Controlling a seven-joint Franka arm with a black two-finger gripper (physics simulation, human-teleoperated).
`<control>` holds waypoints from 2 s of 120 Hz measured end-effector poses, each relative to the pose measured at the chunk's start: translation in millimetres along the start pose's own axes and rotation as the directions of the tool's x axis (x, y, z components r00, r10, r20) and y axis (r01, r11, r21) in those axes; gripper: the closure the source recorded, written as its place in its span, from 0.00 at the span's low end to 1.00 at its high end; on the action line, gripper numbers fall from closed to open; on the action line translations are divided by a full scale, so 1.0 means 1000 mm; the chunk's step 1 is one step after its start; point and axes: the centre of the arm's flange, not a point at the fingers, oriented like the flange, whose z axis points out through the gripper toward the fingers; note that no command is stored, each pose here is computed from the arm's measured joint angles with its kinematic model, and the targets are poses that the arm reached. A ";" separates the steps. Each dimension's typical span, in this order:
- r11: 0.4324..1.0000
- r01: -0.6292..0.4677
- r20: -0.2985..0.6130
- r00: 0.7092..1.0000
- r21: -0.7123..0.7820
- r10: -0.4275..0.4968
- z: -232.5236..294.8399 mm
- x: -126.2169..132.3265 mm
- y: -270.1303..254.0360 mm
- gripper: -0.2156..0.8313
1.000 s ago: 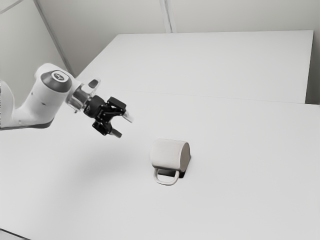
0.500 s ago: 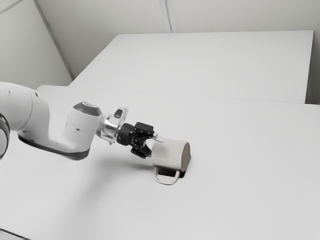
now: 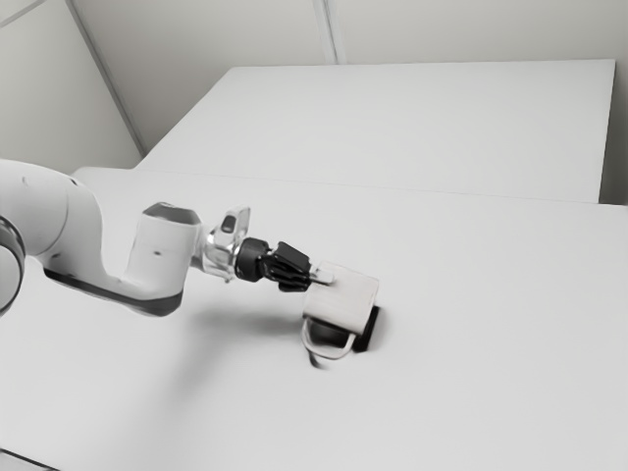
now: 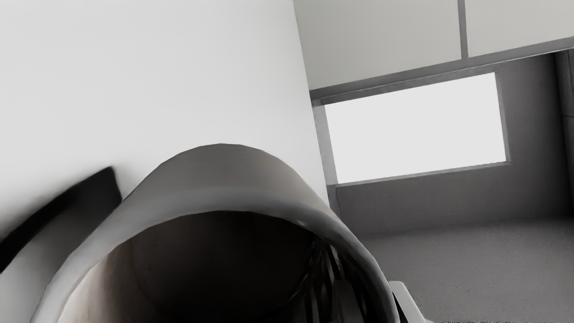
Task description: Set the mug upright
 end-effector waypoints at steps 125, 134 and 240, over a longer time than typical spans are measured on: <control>0.295 -0.441 0.468 0.883 0.847 -0.024 -0.072 0.054 0.077 0.95; 0.297 -0.401 0.433 0.900 0.867 -0.048 -0.071 0.053 0.063 0.95; 0.282 -0.140 0.139 0.990 0.949 0.022 -0.152 0.138 0.270 0.23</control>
